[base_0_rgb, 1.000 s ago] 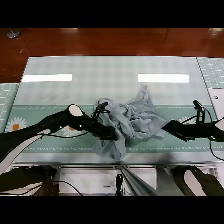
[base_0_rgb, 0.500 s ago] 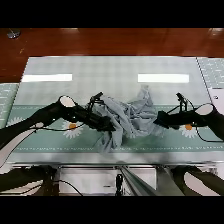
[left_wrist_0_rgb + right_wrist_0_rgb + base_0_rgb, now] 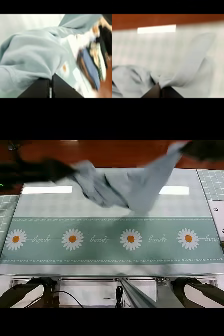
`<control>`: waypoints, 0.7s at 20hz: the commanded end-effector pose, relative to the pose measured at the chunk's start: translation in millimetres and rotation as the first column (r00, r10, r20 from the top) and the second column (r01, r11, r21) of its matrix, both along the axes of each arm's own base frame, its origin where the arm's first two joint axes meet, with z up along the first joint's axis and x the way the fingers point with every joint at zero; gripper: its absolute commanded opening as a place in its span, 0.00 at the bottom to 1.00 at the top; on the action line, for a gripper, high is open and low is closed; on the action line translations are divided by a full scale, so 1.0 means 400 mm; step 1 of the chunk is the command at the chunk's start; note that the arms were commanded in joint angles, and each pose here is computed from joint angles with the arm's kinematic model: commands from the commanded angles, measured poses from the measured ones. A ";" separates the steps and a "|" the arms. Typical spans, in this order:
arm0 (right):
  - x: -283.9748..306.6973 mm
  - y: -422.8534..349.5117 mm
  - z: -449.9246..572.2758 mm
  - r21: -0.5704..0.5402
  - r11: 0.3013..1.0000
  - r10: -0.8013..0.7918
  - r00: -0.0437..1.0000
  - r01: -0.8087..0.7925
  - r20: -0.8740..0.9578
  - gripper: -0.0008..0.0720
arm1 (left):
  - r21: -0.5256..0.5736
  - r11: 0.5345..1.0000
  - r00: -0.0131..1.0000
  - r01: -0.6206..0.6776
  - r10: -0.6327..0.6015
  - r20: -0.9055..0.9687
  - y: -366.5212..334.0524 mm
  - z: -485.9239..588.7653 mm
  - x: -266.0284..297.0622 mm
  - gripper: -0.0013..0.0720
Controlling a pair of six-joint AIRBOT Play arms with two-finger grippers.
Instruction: Fold the shirts.
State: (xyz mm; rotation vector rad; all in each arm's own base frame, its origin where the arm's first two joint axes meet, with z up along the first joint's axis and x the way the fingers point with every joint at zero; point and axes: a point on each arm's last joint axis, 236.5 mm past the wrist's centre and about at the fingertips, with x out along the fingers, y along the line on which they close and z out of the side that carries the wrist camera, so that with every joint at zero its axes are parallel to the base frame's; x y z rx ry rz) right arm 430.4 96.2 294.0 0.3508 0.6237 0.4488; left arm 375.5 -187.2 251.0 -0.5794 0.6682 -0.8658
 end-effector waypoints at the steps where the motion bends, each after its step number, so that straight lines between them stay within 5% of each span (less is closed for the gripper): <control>1: -0.172 -0.017 0.389 -0.107 0.993 -0.010 0.945 0.047 0.327 0.04 | 0.011 0.982 0.908 -0.187 0.169 0.384 0.156 0.384 -0.066 0.05; 4: -0.371 -0.025 0.524 -0.134 0.985 -0.032 0.872 0.111 0.489 0.04 | 0.099 0.928 0.799 -0.358 0.250 0.546 0.237 0.513 -0.189 0.05; 9: -0.596 -0.114 0.511 -0.185 0.934 -0.158 0.819 0.305 0.552 0.04 | 0.293 0.701 0.702 -0.651 0.408 0.584 0.353 0.458 -0.340 0.05; 14: -0.569 -0.180 0.317 -0.228 0.901 -0.272 0.890 0.369 0.365 0.04 | 0.458 0.747 0.869 -0.482 0.343 0.356 0.301 0.146 -0.406 0.05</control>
